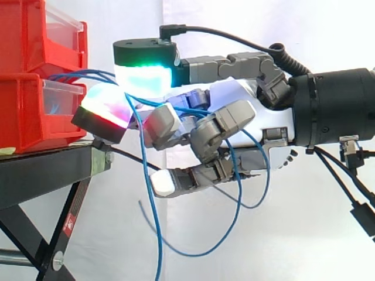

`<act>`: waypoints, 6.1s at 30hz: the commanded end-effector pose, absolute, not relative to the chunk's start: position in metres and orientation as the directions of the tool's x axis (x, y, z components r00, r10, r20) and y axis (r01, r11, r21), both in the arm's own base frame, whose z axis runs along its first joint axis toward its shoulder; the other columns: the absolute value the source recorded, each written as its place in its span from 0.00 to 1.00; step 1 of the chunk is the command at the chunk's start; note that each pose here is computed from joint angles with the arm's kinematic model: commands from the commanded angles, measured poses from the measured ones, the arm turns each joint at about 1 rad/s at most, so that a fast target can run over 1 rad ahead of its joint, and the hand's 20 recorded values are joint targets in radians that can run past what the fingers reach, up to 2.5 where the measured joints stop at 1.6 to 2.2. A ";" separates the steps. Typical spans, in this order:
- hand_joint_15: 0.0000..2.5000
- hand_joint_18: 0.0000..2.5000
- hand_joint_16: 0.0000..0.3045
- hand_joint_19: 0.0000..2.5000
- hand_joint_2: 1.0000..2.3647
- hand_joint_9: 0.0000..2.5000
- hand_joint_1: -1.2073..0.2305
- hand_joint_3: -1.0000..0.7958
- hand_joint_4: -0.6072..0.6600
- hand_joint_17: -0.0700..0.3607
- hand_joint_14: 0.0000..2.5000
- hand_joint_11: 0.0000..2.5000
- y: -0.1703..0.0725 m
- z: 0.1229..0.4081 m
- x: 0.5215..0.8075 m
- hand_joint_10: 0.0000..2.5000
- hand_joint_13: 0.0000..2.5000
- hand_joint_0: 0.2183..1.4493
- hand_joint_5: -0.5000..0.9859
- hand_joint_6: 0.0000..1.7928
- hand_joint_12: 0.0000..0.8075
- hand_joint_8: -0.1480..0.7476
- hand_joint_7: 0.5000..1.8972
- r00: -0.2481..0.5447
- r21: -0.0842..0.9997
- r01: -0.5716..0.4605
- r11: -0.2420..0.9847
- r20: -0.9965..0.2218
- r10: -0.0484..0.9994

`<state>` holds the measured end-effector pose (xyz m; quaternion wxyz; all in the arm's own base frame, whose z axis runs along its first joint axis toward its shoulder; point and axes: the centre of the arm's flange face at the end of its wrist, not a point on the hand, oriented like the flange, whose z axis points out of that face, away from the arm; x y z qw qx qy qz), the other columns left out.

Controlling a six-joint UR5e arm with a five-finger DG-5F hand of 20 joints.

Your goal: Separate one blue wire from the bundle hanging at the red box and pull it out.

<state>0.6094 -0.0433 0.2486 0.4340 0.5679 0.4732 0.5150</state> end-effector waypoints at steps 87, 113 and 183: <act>0.57 0.37 0.24 0.22 0.01 0.45 0.34 0.52 0.64 0.54 0.11 0.58 -0.054 0.362 0.593 0.11 0.64 0.31 0.21 0.51 0.52 0.63 0.36 0.075 0.785 0.177 0.593 -0.612 0.787; 0.61 0.32 0.21 0.24 0.02 0.43 0.31 0.46 0.65 0.49 0.05 0.65 -0.052 0.365 0.598 0.03 0.61 0.31 0.20 0.51 0.46 0.56 0.38 0.100 0.797 0.143 0.587 -0.602 0.793; 0.64 0.35 0.19 0.24 0.01 0.45 0.24 0.40 0.63 0.47 0.02 0.67 -0.052 0.363 0.598 0.01 0.62 0.33 0.21 0.51 0.46 0.57 0.43 0.099 0.822 0.143 0.550 -0.565 0.819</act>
